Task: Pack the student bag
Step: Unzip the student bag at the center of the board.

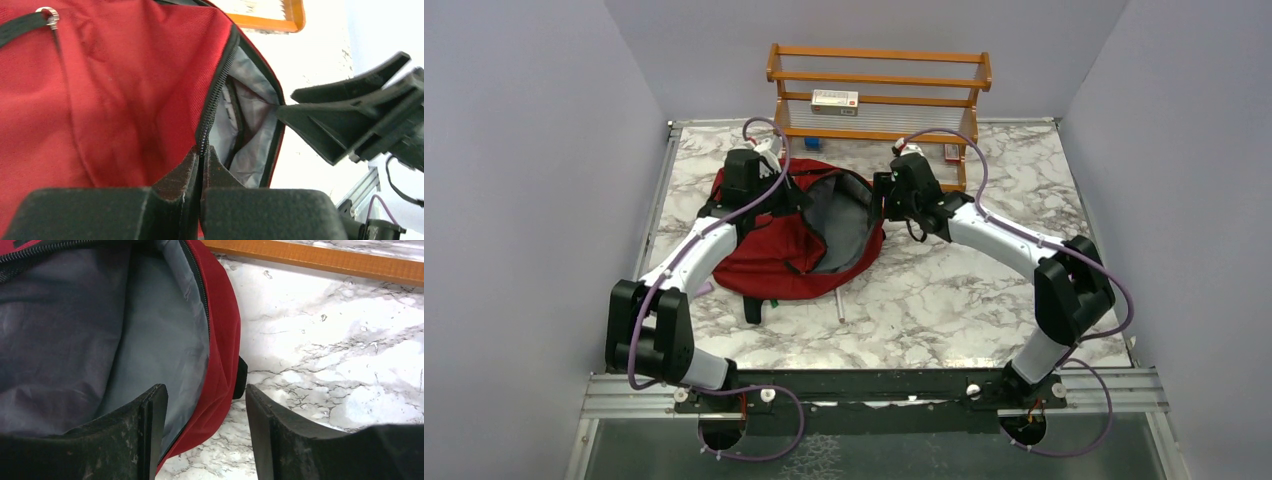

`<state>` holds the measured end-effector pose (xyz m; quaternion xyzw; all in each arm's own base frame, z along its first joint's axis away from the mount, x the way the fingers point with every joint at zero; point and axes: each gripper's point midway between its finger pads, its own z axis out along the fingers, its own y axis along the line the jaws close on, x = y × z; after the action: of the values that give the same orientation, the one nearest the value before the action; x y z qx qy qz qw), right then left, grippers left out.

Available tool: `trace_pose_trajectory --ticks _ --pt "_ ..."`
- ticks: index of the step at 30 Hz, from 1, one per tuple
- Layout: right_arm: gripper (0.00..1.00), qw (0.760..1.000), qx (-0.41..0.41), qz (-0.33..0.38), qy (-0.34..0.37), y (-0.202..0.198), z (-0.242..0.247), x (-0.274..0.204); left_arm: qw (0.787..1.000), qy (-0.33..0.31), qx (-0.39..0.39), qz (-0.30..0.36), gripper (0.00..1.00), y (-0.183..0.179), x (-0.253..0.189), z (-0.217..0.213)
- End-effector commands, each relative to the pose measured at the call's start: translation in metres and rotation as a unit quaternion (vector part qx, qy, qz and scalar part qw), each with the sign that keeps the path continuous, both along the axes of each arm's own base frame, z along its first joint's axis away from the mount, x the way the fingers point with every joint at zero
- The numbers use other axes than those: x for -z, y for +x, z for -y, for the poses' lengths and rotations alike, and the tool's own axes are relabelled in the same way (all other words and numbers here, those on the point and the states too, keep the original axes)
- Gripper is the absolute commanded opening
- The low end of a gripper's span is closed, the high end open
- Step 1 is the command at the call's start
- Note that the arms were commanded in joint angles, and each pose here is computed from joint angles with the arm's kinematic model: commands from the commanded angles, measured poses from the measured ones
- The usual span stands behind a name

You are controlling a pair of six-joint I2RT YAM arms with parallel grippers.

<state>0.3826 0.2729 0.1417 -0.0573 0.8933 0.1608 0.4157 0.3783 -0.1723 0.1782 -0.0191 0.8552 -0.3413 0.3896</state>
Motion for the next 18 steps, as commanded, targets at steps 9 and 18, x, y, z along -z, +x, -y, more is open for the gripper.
trace_pose_trajectory --ticks 9,18 --pt "0.3 0.999 -0.013 -0.045 0.016 0.009 -0.005 0.012 0.996 0.009 0.071 0.044 0.0 -0.001 -0.023 0.04" --pt "0.01 0.999 -0.026 -0.009 0.042 0.01 -0.006 -0.02 0.992 0.008 0.116 0.044 0.0 -0.009 -0.021 0.069"
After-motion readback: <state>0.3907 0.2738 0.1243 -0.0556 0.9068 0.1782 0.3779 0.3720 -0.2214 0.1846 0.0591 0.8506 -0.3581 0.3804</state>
